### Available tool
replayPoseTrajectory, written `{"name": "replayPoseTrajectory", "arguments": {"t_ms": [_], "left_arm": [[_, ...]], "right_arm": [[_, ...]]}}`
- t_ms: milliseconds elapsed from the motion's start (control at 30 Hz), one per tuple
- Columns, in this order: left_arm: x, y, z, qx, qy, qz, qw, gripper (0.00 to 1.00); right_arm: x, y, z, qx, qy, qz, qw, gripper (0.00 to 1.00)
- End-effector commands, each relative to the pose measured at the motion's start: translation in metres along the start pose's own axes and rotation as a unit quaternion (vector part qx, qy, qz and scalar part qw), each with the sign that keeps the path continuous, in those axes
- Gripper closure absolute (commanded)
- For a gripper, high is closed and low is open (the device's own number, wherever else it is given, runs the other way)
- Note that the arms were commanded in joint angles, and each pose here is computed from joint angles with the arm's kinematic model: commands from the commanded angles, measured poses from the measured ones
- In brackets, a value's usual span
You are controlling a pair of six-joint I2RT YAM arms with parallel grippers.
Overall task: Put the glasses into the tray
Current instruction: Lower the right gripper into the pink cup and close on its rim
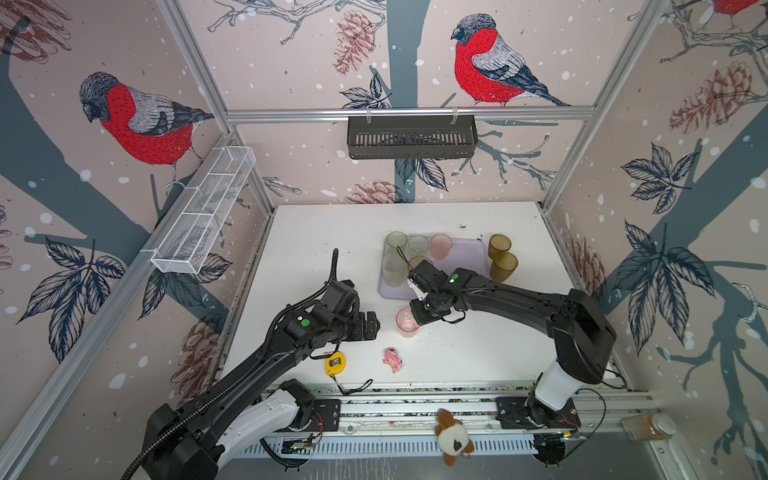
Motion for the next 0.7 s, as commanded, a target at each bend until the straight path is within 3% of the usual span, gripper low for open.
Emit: {"name": "replayPoseTrajectory", "arguments": {"t_ms": [0,667], "left_arm": [[0.0002,-0.0014,0.0035,-0.002,-0.011,-0.005,1.000,0.03],[0.0014,-0.0010,0.0045,0.001,-0.012,-0.002,1.000,0.03]], "right_arm": [[0.0003,0.0011,0.0013,-0.006,-0.003,0.001,1.000,0.81],[0.0018,-0.0026,-0.0005,-0.007,0.001,-0.011,1.000,0.90]]}}
Point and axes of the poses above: each gripper's point midway between its finger pads, its own x axis out along the fingers, its own y axis along the line the jaws close on, z = x × y, the point moved 6 cm from there along -x, back along the fingers
